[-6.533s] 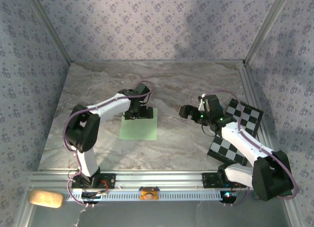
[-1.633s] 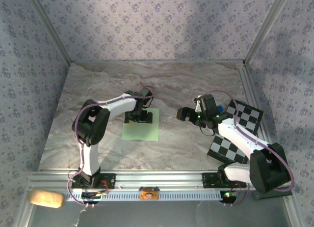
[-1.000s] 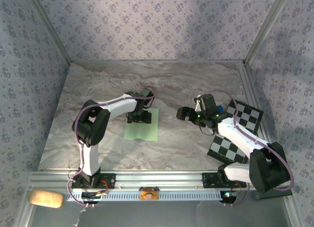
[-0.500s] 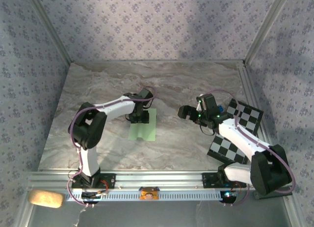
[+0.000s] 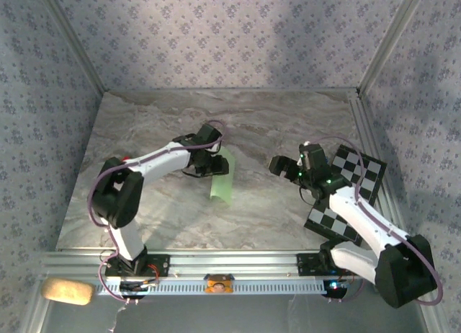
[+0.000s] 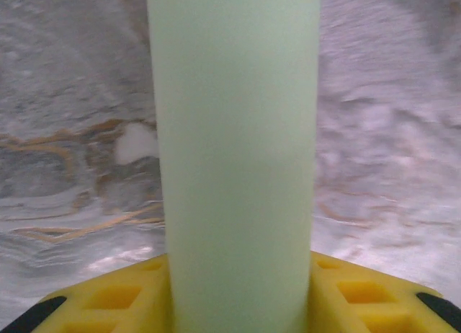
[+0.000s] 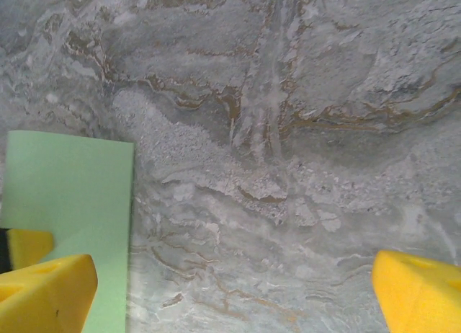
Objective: Fold a paper plane with a square sheet of paper (pick it up from the middle)
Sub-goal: First fold the square sheet of paper in half at the center of the table.
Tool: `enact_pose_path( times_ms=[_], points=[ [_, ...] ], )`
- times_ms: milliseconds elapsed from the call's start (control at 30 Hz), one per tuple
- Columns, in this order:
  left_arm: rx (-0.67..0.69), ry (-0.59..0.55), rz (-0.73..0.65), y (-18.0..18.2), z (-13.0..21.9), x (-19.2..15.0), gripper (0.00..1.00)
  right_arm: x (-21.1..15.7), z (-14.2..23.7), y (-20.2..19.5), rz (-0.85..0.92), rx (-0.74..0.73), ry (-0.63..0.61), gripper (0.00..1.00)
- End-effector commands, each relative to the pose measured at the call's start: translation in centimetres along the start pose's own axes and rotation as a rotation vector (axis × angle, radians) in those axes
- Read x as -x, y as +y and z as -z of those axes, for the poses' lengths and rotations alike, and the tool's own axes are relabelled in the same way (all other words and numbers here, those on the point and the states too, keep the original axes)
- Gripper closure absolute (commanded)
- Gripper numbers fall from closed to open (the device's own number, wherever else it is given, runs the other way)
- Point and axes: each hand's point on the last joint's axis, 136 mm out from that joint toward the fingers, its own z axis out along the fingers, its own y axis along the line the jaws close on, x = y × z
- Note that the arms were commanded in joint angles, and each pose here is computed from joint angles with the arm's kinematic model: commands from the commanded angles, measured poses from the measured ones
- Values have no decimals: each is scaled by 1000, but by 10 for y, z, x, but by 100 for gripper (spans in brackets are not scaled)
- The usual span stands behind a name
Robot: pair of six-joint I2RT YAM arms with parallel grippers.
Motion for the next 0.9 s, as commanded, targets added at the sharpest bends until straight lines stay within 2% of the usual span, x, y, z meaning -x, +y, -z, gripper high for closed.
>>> enact_pose_path(
  times_ms=[0,167,300,500,633,867],
  points=[
    [-256,-34,17,-38,21,13,56,9,5,-6,-35,1,-78,0],
    [-452,-32,39,-64,28,20,56,15,11,-9,-46,10,-118,0],
    [-509,-19,62,-69,21,19,56,16,12,-6,-48,36,-118,0],
    [-509,-7,118,-58,-2,15,56,10,4,9,-38,126,-71,0],
    [-462,11,143,-46,-20,8,56,7,-2,20,-29,171,-31,0],
    [-417,28,157,-35,-39,2,56,1,-14,30,-34,197,59,0]
  ],
)
